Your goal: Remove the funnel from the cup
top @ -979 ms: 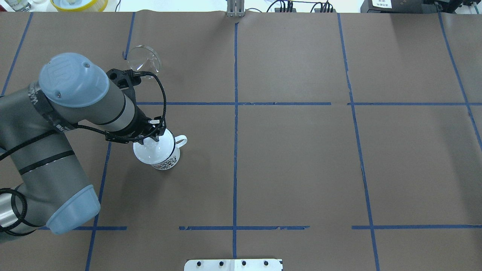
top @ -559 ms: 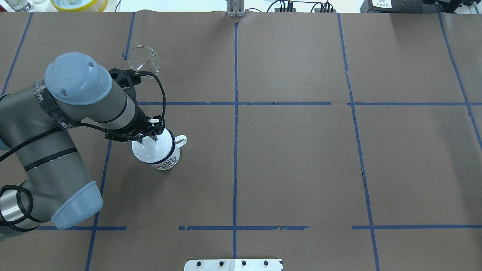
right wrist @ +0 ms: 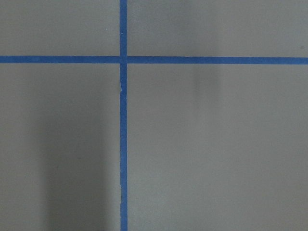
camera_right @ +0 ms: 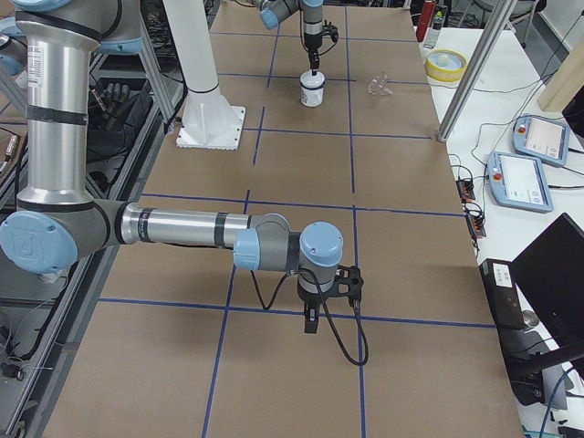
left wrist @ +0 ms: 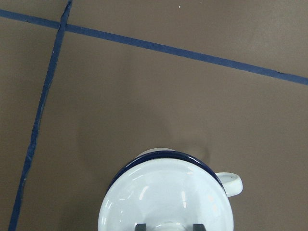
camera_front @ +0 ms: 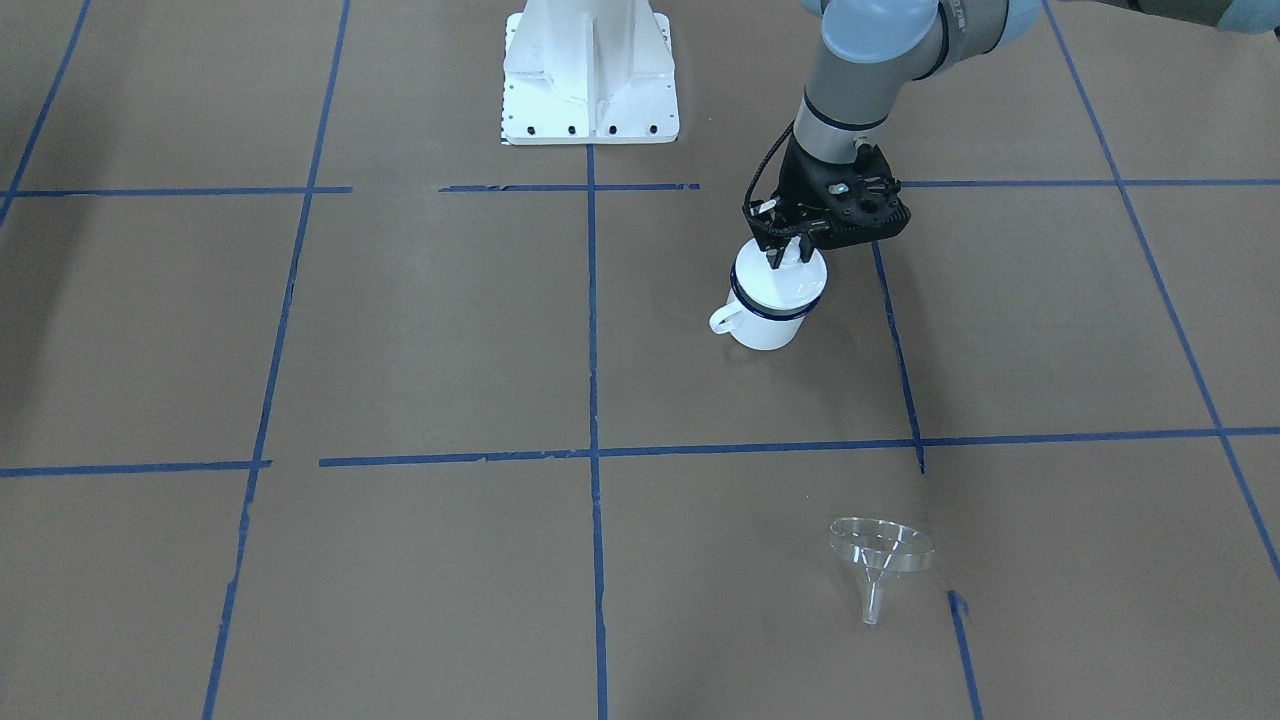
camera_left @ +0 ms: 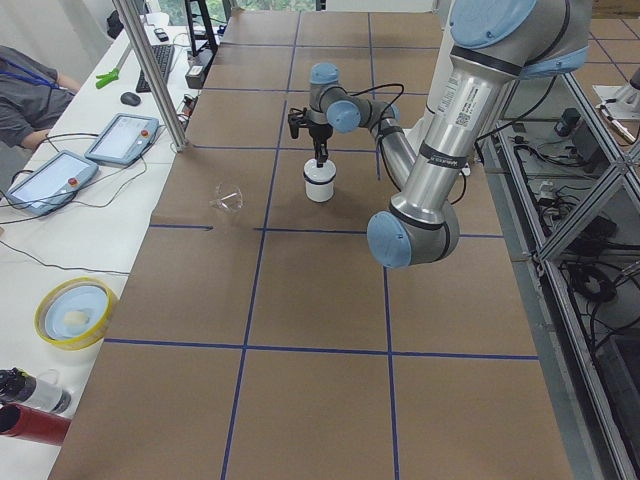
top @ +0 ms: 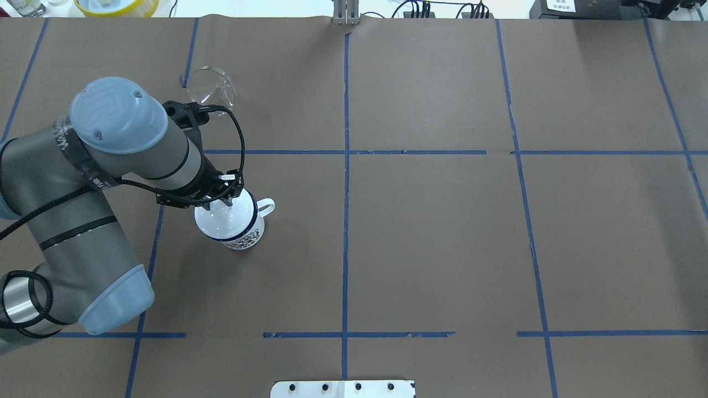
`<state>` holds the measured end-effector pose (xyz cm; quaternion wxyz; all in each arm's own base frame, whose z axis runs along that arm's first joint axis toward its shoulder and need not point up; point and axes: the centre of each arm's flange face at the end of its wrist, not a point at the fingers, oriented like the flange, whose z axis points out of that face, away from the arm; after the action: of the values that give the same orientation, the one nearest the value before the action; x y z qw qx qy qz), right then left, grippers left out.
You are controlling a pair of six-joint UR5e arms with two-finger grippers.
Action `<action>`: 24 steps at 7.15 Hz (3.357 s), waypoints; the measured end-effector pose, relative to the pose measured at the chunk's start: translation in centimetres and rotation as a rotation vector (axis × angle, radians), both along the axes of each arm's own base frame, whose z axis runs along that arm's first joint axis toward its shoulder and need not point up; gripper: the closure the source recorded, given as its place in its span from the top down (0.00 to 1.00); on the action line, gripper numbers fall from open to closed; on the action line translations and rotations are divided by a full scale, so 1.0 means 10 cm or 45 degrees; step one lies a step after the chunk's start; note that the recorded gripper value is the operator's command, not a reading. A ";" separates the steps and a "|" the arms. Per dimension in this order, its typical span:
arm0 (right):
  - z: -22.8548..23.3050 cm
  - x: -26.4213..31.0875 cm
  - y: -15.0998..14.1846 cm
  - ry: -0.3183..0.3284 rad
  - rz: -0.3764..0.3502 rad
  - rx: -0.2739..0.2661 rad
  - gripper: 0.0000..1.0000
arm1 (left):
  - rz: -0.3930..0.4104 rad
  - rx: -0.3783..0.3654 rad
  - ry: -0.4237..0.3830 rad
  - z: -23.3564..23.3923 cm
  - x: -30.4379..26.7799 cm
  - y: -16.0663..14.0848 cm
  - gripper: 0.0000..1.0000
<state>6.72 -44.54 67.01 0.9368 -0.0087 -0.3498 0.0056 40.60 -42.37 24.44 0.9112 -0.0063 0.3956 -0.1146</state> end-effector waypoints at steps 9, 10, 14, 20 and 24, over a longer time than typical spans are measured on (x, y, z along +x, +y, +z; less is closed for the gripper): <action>0.00 0.00 0.00 0.000 0.000 0.000 1.00 | 0.000 0.002 0.003 0.07 0.10 -0.07 1.00; 0.00 0.00 0.00 0.000 0.000 0.000 1.00 | -0.001 0.005 0.007 0.06 0.08 -0.07 1.00; 0.00 0.00 0.00 0.000 0.000 0.000 1.00 | 0.117 0.274 0.066 0.12 -1.39 -0.61 1.00; 0.00 0.00 0.00 0.000 0.000 0.000 1.00 | 0.304 0.370 -0.071 3.04 -4.73 -0.48 1.00; 0.00 0.00 0.00 0.000 0.000 0.000 1.00 | 0.278 0.159 -0.040 3.85 -4.91 -0.06 1.00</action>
<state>6.71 -44.54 67.01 0.9368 -0.0088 -0.3498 0.0056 -8.47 -42.93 62.97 0.9229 0.0093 0.3847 0.0099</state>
